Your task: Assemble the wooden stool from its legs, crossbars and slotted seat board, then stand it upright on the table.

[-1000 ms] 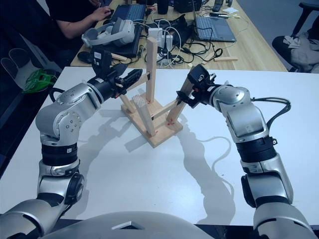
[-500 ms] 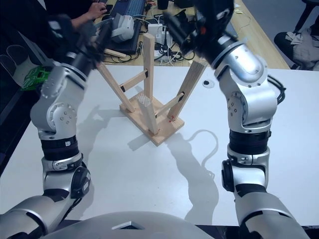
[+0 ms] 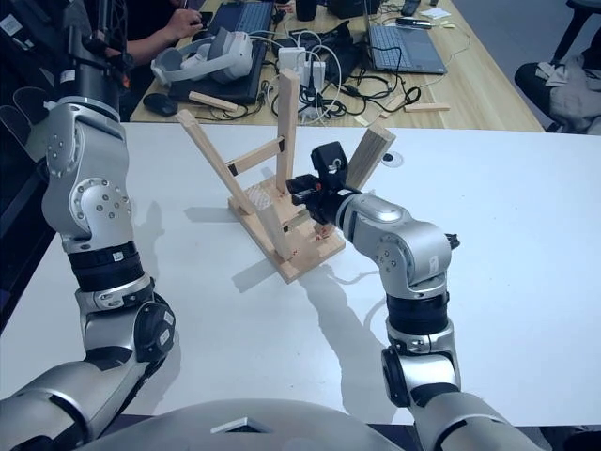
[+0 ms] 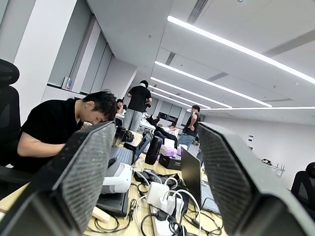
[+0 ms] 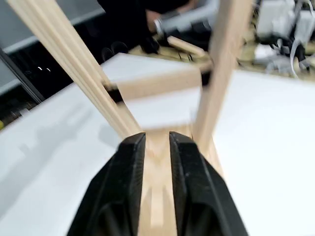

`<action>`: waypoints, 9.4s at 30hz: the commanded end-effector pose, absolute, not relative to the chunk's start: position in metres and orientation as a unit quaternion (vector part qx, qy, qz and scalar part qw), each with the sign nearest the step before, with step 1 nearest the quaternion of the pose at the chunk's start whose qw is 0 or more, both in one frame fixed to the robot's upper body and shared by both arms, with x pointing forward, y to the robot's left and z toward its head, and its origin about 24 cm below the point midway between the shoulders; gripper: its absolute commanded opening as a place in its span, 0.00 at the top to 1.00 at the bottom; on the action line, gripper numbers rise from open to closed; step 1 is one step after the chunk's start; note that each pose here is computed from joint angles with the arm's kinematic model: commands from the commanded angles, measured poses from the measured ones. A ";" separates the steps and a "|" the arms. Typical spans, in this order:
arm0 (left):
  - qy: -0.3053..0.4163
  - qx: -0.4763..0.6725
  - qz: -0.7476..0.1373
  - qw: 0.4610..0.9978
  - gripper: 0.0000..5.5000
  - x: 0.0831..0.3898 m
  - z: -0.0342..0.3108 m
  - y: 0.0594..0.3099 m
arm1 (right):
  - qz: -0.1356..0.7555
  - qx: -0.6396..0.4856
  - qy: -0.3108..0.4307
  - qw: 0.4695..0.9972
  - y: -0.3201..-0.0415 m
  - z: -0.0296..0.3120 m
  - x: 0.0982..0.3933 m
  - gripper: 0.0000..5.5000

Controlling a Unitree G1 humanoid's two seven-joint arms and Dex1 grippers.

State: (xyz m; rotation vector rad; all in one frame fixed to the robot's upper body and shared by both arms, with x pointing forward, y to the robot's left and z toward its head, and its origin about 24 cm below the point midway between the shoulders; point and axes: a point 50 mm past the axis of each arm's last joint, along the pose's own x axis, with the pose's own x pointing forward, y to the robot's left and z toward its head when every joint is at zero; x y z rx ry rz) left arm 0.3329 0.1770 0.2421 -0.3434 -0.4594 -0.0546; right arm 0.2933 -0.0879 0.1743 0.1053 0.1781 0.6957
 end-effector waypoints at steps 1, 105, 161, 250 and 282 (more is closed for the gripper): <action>-0.236 -0.160 -0.028 0.958 0.45 0.334 0.249 0.178 | 0.367 0.063 -0.011 0.928 -0.096 0.229 0.293 0.98; 0.230 -0.239 -0.229 0.915 0.45 0.297 0.007 0.186 | 0.412 0.050 0.293 0.861 -0.222 0.006 0.292 1.00; 0.219 -0.141 -0.287 0.922 1.00 0.293 -0.007 0.179 | 0.404 0.032 0.306 0.862 -0.217 -0.002 0.292 1.00; 0.193 -0.203 -0.398 0.874 1.00 0.267 0.039 0.175 | 0.500 0.032 0.244 0.830 -0.215 0.069 0.276 1.00; 0.228 -0.065 -0.301 0.924 1.00 0.269 0.011 0.198 | 0.407 -0.175 0.327 0.835 -0.257 0.013 0.273 1.00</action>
